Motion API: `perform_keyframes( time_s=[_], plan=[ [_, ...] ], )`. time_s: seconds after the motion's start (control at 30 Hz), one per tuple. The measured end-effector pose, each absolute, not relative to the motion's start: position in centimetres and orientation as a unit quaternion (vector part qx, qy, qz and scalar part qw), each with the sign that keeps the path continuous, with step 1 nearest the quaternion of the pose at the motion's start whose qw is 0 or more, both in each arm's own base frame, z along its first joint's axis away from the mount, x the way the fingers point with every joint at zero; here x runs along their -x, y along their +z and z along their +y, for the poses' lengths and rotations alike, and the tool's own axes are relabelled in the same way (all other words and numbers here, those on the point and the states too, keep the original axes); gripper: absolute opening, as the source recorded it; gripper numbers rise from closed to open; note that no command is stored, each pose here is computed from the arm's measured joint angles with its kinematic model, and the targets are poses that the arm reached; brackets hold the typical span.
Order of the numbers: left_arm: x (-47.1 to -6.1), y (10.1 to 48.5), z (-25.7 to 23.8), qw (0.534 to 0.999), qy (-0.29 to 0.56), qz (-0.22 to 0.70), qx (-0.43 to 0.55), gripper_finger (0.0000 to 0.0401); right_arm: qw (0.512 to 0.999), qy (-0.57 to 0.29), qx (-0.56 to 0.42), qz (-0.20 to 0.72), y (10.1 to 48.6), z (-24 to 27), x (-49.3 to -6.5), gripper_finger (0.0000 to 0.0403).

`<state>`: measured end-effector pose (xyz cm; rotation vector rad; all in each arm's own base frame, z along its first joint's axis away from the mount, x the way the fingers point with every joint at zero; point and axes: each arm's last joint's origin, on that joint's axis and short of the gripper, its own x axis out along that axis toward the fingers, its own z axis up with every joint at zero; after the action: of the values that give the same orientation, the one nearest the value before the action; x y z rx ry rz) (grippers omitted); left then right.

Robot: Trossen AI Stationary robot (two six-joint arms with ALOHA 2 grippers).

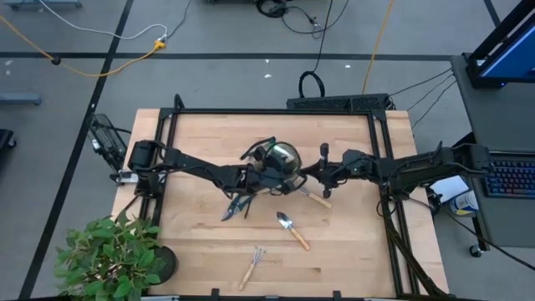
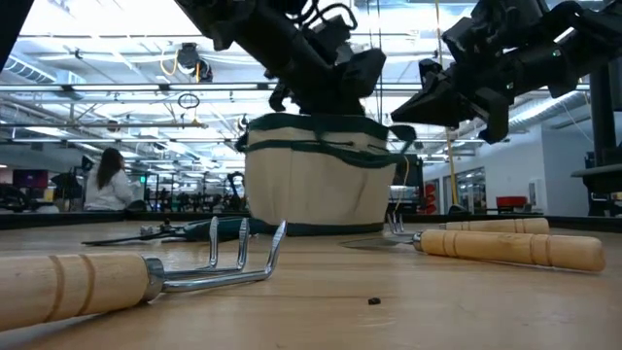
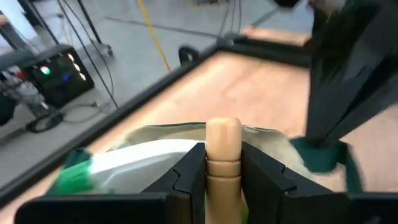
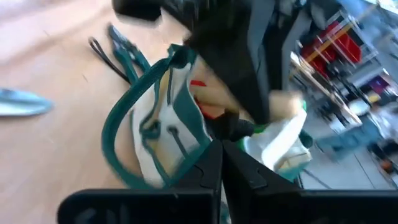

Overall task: Pick & Place Garden tools in Gardening bag
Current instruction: Put the left trowel into the gardening bag

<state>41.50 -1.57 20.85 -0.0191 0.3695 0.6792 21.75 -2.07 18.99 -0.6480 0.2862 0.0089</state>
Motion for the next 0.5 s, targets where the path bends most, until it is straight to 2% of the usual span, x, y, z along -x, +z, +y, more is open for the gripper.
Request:
perform_keyframes(
  time_s=[0.17,0.5],
  plan=[
    [-41.6,20.6,-1.3,0.939,0.280,0.201,0.019,0.0092,0.944,0.016,0.312,0.109,19.5,-1.9,-21.9,0.0000],
    [-41.4,20.0,-0.3,0.933,0.265,0.245,0.006,0.0093,0.945,0.018,0.302,0.121,19.2,-2.0,-21.8,0.0000]
  ],
)
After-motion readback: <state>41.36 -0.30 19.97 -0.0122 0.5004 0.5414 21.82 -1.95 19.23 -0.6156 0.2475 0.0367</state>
